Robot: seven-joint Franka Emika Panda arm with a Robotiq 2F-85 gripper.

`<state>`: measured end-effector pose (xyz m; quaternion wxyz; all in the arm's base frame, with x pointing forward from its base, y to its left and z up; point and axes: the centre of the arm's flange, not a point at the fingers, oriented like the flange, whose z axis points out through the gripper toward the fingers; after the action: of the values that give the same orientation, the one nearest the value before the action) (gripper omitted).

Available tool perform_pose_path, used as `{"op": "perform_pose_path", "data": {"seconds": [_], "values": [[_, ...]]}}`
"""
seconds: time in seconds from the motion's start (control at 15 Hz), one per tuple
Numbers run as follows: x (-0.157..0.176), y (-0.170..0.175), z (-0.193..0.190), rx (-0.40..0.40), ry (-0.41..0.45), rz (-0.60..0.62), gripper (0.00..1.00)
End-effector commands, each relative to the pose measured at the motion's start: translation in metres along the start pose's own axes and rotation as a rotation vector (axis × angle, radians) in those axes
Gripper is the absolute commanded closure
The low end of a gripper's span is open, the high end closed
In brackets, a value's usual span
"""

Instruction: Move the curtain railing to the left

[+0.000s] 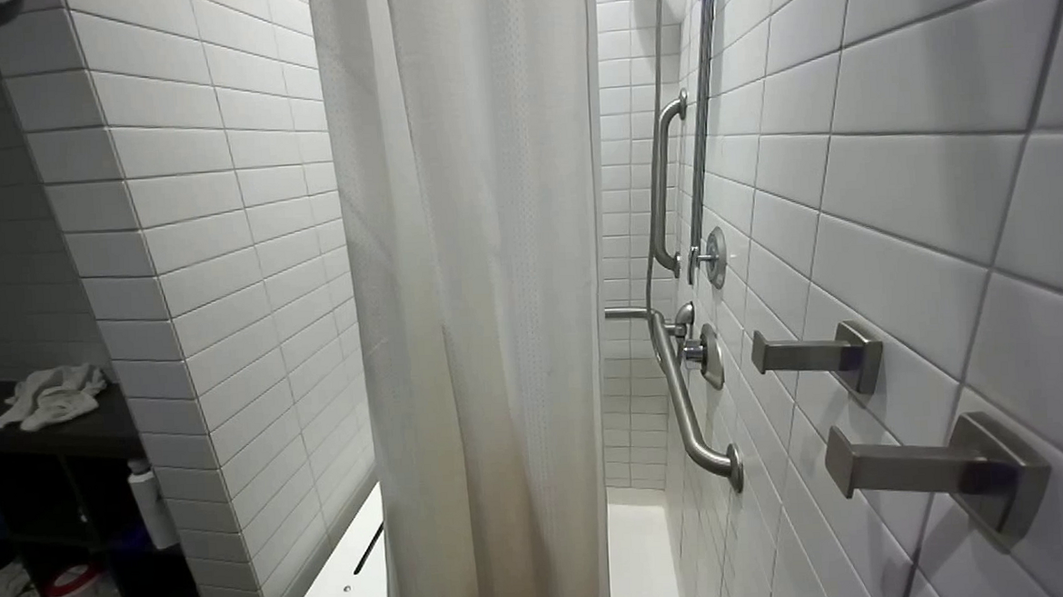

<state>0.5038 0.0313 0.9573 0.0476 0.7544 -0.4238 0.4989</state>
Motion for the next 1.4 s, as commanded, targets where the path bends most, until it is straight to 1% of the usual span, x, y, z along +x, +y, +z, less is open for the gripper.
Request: {"op": "perform_pose_path", "data": {"seconds": [0.0, 0.27, 0.47, 0.8, 0.87, 1.07, 1.33], "values": [[0.011, 0.019, 0.018, -0.033, -0.036, 0.048, 1.0], [0.026, 0.056, 0.041, -0.088, -0.079, 0.128, 1.0], [0.042, 0.079, 0.053, -0.115, -0.092, 0.189, 1.0], [0.068, 0.115, 0.065, -0.151, -0.093, 0.279, 1.0], [0.068, 0.134, 0.068, -0.159, -0.094, 0.301, 1.0], [0.083, 0.163, 0.071, -0.185, -0.103, 0.37, 1.0], [0.094, 0.192, 0.076, -0.203, -0.108, 0.437, 1.0]]}}
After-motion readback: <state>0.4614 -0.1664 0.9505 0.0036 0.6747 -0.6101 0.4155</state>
